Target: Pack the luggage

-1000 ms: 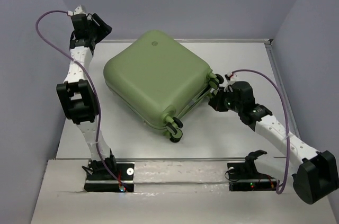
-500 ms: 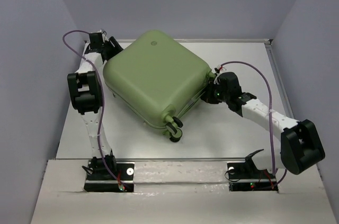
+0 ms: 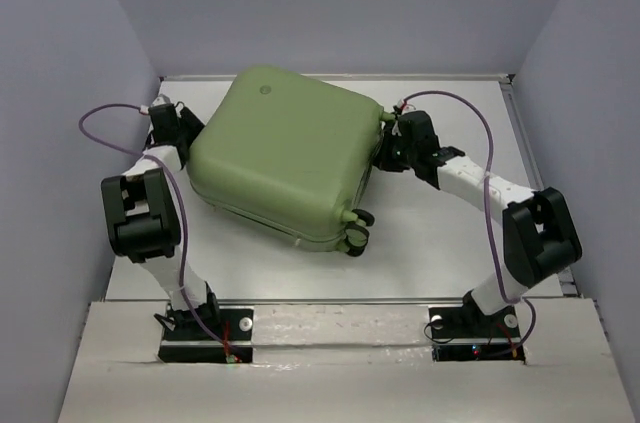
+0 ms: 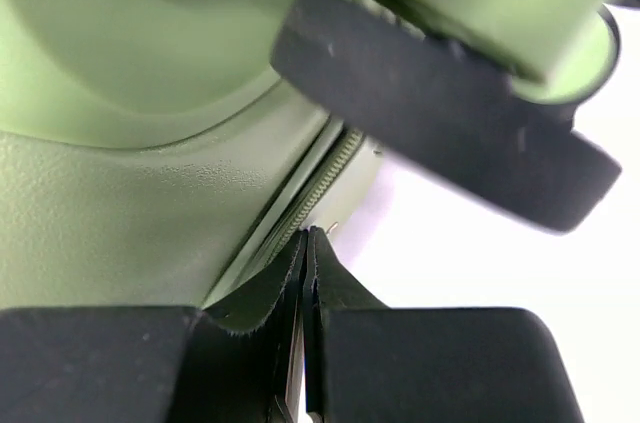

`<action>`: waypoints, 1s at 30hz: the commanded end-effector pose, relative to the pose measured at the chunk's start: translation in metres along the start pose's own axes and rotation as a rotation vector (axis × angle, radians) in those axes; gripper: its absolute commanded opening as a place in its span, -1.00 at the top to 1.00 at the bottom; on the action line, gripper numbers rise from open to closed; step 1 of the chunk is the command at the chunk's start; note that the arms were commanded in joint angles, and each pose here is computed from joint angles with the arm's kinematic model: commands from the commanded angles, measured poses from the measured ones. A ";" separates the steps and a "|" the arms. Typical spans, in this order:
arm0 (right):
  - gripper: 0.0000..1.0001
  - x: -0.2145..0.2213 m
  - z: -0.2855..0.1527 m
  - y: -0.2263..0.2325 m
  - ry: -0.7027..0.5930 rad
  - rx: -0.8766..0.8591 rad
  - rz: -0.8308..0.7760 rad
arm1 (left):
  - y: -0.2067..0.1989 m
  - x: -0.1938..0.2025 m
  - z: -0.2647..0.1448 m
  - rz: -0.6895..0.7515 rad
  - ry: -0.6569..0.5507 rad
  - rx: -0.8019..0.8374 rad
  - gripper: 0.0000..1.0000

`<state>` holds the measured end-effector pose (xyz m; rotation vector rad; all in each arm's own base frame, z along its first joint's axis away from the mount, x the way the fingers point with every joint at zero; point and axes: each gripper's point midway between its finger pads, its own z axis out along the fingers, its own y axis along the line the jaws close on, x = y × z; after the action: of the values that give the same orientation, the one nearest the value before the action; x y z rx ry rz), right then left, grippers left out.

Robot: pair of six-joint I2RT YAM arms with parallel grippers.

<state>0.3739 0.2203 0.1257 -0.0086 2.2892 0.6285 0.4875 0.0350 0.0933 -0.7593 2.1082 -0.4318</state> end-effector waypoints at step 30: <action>0.00 -0.169 -0.103 0.122 -0.270 -0.470 -0.254 | -0.082 0.183 -0.218 0.097 0.059 0.477 -0.26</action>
<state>0.4793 0.2519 0.3015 -0.3118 1.9655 0.8490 0.2410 -0.1195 0.1122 -0.4400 2.1495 -0.7306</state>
